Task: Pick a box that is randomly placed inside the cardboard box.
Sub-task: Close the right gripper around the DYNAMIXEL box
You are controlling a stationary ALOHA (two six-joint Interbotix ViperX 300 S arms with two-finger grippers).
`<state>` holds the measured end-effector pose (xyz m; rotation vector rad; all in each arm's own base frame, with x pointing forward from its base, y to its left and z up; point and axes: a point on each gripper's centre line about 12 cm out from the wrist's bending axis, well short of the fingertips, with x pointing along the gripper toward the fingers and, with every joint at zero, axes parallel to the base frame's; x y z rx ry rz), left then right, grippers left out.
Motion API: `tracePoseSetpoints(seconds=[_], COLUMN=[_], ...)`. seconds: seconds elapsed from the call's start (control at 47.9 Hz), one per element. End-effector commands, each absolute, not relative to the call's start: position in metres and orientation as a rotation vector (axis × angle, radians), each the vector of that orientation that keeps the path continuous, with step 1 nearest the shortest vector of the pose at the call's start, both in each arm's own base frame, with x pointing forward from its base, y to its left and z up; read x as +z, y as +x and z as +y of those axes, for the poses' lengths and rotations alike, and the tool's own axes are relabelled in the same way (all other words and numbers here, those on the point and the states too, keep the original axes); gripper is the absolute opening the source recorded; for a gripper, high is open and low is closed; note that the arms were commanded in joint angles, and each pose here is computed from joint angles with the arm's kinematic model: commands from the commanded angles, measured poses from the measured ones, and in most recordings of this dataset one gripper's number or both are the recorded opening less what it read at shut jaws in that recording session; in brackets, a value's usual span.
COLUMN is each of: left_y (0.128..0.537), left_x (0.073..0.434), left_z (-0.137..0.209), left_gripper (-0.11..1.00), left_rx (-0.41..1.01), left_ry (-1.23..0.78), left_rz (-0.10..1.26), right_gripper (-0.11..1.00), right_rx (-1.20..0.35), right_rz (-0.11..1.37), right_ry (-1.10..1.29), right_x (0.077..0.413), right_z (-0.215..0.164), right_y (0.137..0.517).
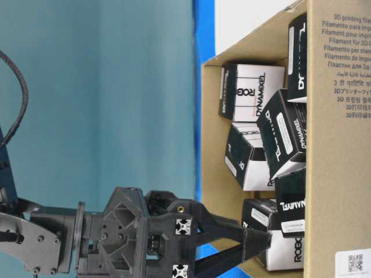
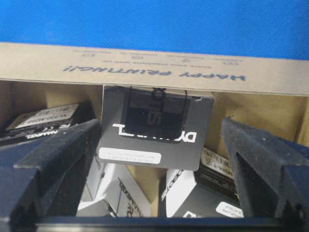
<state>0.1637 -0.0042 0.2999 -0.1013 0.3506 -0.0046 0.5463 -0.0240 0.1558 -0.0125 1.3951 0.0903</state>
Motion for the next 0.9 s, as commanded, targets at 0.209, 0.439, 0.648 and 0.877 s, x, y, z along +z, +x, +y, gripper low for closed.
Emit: tracePoseSetpoints(seconds=[0.209, 0.439, 0.648, 0.877], left_y=[0.165, 0.165, 0.165, 0.165], left_x=[0.31, 0.309, 0.308, 0.308], left_z=[-0.004, -0.004, -0.004, -0.004], left_gripper=[-0.07, -0.07, -0.07, -0.07], left_rx=[-0.006, -0.006, -0.006, -0.006], left_ry=[-0.1, -0.1, -0.1, -0.1], left_rz=[0.323, 0.324, 0.328, 0.328], right_gripper=[0.99, 0.99, 0.98, 0.9], right_rx=[0.09, 0.09, 0.079, 0.071], right_rz=[1.392, 1.37, 1.313, 1.275], right_ry=[-0.008, -0.003, -0.003, 0.002], right_x=[0.14, 0.125, 0.123, 0.143], right_z=[-0.021, -0.018, -0.02, -0.02], right_y=[0.544, 0.543, 0.547, 0.55])
